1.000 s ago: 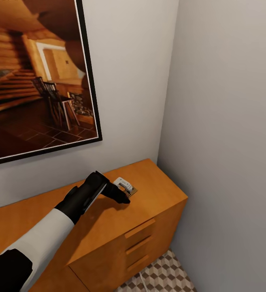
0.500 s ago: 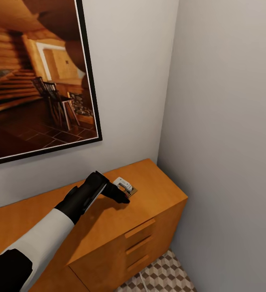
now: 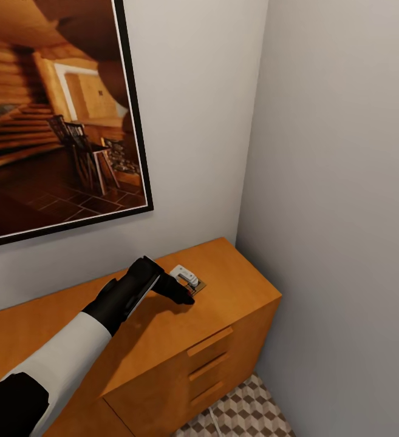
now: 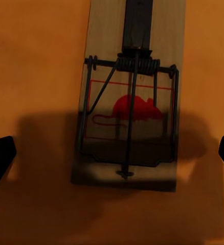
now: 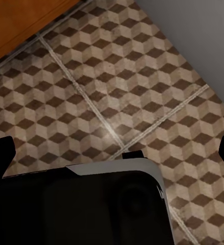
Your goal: Take the four mousetraps from the cabinet in the bathroom and place them on the bathroom floor. Make sure all four end up on the same floor surface, and ensure that at least two of them are either under or directly next to the same bathroom sink.
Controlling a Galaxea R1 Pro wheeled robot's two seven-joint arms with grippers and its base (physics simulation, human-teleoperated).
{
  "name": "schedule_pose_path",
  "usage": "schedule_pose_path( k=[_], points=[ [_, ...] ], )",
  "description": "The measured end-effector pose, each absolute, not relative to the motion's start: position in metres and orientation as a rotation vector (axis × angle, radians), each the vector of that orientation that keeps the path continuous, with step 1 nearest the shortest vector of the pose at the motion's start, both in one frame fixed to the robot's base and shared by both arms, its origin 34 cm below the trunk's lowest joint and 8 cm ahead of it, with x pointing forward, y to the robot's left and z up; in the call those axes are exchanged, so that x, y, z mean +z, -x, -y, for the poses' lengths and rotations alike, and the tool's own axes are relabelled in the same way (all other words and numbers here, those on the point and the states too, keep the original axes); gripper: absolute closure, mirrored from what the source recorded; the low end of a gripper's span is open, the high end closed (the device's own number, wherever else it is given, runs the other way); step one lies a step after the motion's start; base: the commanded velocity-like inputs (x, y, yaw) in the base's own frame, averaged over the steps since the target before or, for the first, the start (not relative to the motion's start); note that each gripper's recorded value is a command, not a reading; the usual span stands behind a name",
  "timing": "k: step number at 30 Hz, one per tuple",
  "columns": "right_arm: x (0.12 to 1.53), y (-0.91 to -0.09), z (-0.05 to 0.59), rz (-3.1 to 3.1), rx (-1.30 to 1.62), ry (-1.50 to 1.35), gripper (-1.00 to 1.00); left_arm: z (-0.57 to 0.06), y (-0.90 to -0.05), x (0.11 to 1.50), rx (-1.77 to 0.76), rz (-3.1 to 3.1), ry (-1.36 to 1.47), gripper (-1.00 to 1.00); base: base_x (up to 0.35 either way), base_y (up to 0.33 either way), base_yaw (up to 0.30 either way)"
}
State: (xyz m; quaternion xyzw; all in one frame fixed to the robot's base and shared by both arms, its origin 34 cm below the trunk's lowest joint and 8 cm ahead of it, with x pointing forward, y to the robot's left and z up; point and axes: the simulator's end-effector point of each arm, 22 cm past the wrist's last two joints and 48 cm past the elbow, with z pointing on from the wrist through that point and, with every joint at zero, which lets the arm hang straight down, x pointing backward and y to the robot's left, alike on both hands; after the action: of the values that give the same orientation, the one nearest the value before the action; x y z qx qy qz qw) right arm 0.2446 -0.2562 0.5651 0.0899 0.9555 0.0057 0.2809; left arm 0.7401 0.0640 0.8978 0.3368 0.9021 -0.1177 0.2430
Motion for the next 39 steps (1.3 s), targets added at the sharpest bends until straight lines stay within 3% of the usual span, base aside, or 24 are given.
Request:
schedule_pose_path(
  k=[29, 30, 39],
  points=[
    [0.5650, -0.2443, 0.2556, -2.561, 0.016, -0.242, -1.00, -0.0641, -0.7402, 0.8977, -0.317, -2.464, -0.923, -1.00, 0.000, 0.000, 0.000],
    [0.5650, -0.2443, 0.2558, -2.561, 0.016, -0.241, -1.00, -0.0642, -0.7402, 0.8977, -0.317, -2.464, -0.923, 1.00, 0.000, 0.000, 0.000],
    [0.5651, -0.2442, 0.2564, -2.561, 0.015, -0.241, -1.00, -0.0626, -0.7390, 0.8980, -0.325, -2.466, -0.923, 1.00, 0.000, 0.000, 0.000]
  ],
)
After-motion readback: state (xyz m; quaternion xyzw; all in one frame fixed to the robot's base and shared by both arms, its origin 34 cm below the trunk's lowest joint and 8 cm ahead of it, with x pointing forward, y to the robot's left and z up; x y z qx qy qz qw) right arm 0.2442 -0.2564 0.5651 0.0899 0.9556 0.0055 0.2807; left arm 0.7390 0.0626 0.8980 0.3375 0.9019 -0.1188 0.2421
